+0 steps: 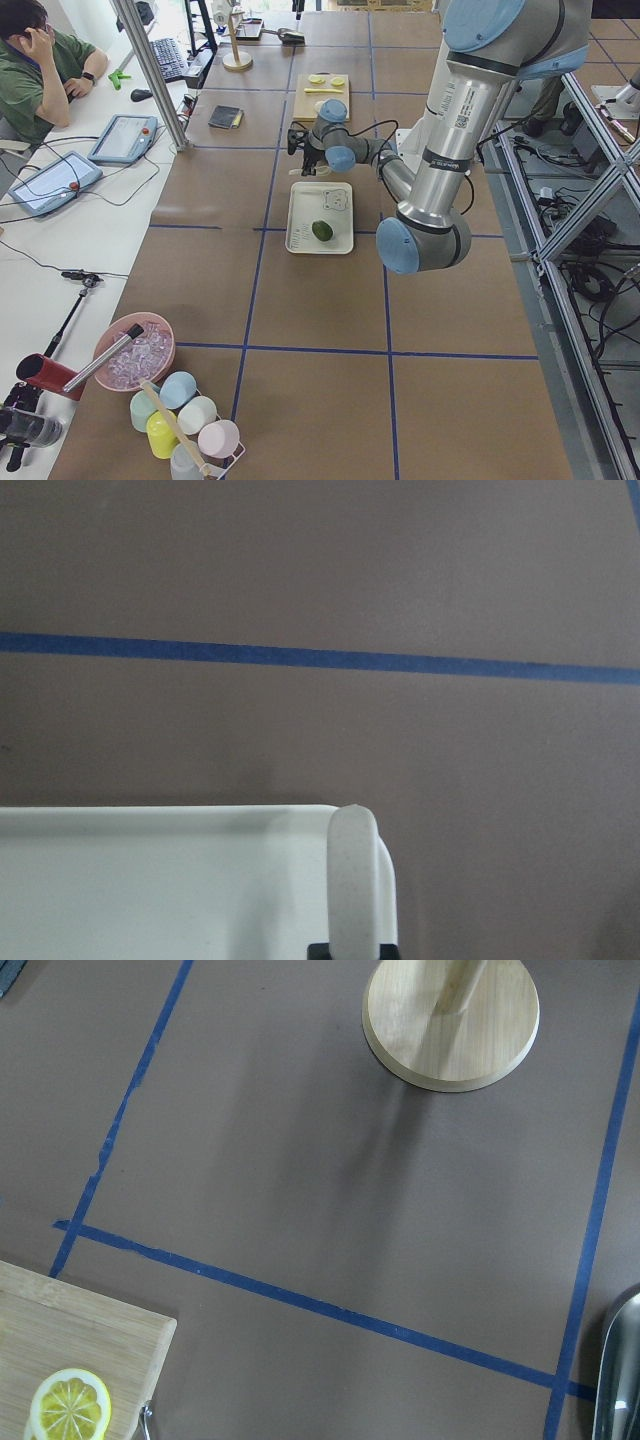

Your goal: Put spoon and bun in bowl

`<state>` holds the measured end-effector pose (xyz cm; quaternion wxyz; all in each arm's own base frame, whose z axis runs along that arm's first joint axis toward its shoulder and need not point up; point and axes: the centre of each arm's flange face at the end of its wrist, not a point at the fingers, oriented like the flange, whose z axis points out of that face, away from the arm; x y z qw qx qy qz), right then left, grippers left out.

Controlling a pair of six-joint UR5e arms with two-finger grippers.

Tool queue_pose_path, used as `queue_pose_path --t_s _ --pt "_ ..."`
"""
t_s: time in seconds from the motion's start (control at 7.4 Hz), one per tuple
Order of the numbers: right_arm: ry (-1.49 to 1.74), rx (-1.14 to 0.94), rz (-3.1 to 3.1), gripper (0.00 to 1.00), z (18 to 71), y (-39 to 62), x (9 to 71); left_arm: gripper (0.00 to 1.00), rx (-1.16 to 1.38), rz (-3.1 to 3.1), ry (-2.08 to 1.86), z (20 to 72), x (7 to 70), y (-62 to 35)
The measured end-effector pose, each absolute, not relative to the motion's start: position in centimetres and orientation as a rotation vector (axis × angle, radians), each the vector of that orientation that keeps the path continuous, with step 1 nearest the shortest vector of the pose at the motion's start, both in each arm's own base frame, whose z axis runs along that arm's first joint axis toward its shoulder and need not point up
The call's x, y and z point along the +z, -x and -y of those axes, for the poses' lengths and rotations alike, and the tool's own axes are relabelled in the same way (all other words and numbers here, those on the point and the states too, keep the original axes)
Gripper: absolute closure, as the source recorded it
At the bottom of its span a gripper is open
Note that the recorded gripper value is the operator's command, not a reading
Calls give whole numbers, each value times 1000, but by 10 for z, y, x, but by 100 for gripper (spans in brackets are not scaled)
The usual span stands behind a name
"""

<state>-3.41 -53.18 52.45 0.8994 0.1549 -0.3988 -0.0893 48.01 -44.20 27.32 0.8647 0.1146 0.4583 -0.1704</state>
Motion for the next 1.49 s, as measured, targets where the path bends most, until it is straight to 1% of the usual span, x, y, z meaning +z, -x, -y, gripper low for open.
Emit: queue_pose_path --t_s 0.27,0.54,0.81,1.08,1.22,1.35,1.49 --pt "-322 -177 829 0 531 34 521 100 -531 -902 -160 448 209 -522" --pt "-323 -175 830 0 531 34 520 100 -566 -870 -135 428 191 -573" --pt "-323 -174 830 0 531 34 519 100 -559 -868 -130 414 181 -595" --pt "-324 -174 829 0 532 34 519 82 -551 -884 -131 407 171 -600" --pt "-324 -174 829 0 532 34 519 51 -548 -890 -133 406 167 -599" --pt "-324 -174 829 0 532 34 519 22 -542 -898 -137 404 164 -597" --pt "-324 -173 830 0 532 34 519 0 -530 -903 -143 403 163 -595"
